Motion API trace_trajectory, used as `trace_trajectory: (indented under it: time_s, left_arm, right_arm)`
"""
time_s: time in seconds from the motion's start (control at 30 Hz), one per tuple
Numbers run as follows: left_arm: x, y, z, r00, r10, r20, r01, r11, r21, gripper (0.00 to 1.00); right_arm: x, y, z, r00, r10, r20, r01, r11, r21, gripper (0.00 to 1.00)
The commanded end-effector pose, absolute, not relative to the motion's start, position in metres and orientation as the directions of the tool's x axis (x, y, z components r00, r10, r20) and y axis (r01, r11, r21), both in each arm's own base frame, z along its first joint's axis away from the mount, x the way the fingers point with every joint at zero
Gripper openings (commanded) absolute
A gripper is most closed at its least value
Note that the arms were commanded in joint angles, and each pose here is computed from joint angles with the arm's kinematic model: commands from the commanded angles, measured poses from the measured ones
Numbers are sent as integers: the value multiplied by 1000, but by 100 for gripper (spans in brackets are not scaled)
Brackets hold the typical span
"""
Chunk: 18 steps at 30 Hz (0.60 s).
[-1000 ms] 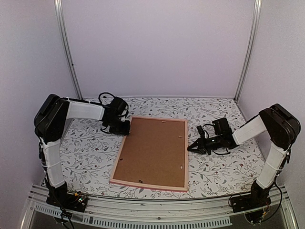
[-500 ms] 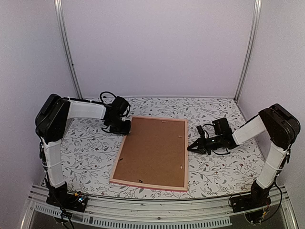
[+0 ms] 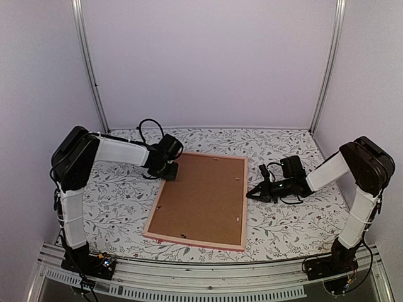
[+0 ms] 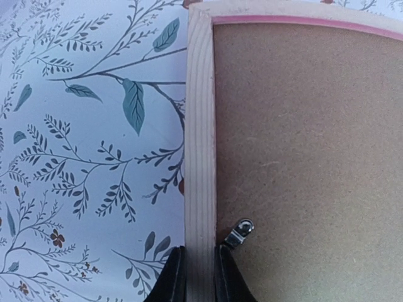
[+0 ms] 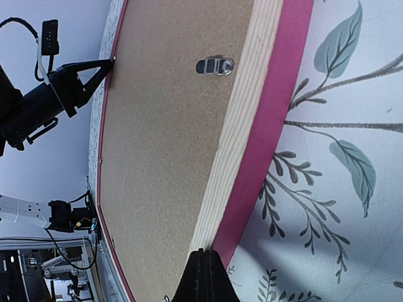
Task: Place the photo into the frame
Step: Press the fastener onto the backboard.
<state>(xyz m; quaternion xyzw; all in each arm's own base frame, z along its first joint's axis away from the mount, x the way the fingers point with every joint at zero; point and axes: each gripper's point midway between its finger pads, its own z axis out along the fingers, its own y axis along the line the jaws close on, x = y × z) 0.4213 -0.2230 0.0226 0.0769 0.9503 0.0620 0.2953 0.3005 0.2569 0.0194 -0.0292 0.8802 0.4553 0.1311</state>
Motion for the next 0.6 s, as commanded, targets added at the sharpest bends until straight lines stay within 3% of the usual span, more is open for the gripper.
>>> trace_trajectory:
  time_s: [0.0,0.07,0.2,0.4,0.57]
  left_arm:
    - [420,-207,20,-779,152,-608,62,984,167,0]
    - [422,-212,32,-751,123,-649,65,992,112,1]
    - [427,-217,54,-701,56,-711,67,998,13,12]
    - [431,-216,54,-731,-5,-683,71,994,-82,36]
    - [431,-216,52,-752,-11,-660,91,989,-120,43]
  right_arm:
    - [261,221,-50,-993,92,-71,23,755,656,0]
    - [261,221,-51,-994,90,-70,22,755,655,0]
    - [261,221,-52,-994,88,-68,22,754,657,0]
    - [259,221,-53,-994,87,-65,23,753,657,0]
    - [260,221,-53,-994,85,-69,19,753,657,0]
